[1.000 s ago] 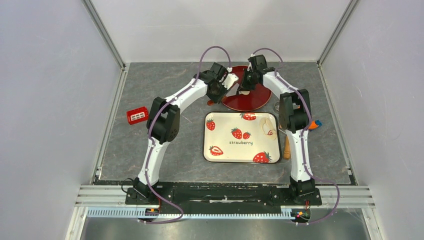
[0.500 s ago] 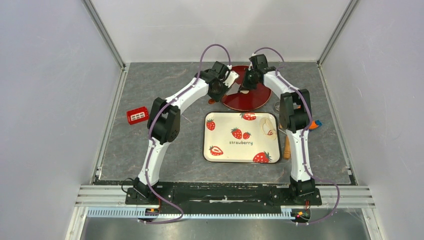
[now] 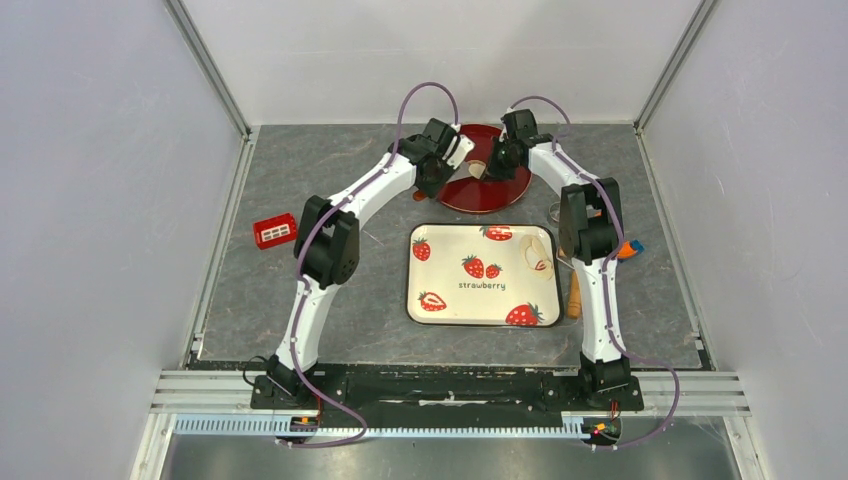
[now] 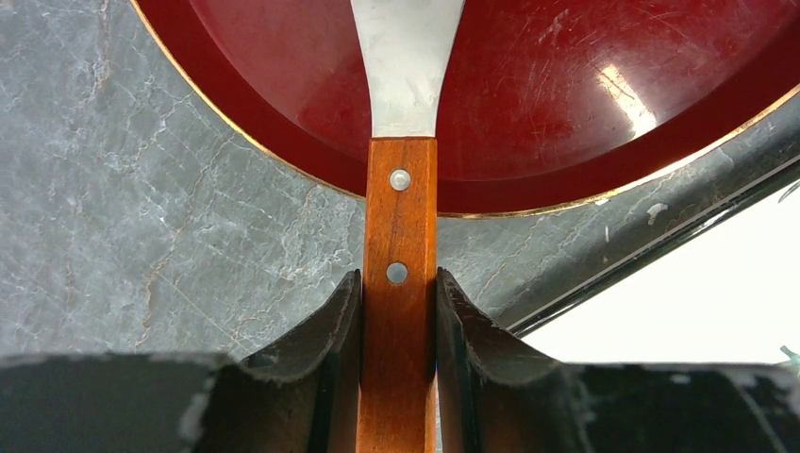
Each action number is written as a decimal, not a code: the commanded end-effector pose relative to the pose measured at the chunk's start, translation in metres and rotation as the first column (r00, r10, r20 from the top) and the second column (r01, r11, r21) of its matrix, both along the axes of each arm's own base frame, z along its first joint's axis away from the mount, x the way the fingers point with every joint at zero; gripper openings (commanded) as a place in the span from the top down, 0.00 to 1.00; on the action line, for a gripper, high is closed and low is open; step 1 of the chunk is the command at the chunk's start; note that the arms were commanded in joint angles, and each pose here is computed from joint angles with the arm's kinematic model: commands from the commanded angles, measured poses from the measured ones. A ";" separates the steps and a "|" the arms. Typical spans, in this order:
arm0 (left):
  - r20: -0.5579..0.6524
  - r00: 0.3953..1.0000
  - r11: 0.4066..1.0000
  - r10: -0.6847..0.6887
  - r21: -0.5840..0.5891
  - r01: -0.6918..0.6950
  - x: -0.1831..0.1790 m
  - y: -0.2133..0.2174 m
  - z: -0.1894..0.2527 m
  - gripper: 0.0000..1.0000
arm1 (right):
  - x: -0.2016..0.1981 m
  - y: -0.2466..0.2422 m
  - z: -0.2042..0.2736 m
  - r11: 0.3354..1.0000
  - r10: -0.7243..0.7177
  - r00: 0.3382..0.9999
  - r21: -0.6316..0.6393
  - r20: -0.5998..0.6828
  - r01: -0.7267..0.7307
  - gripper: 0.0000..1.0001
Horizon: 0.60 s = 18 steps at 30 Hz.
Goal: Roll out the dumpling wrappers from the dough
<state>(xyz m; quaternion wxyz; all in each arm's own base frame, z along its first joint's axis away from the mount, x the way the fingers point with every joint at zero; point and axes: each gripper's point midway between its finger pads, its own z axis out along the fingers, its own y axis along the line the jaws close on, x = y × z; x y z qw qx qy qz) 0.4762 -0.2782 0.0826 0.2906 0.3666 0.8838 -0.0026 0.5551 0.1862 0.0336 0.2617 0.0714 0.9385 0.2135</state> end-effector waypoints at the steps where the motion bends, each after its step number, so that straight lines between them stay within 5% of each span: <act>1: 0.160 0.987 0.999 -0.010 -0.028 0.014 0.013 0.005 0.077 0.98 | 0.010 -0.002 0.003 1.000 -0.025 1.000 0.004 0.016 0.025 1.00; 14: 0.197 0.971 0.951 -0.136 0.301 0.072 -0.011 0.027 0.088 0.98 | 0.005 0.001 0.003 1.000 -0.011 1.000 0.028 0.000 0.011 1.00; 18: 0.187 0.973 0.949 -0.134 0.306 0.072 -0.012 0.024 0.080 0.98 | 0.002 0.002 0.007 0.999 0.003 1.000 0.032 0.002 -0.003 1.00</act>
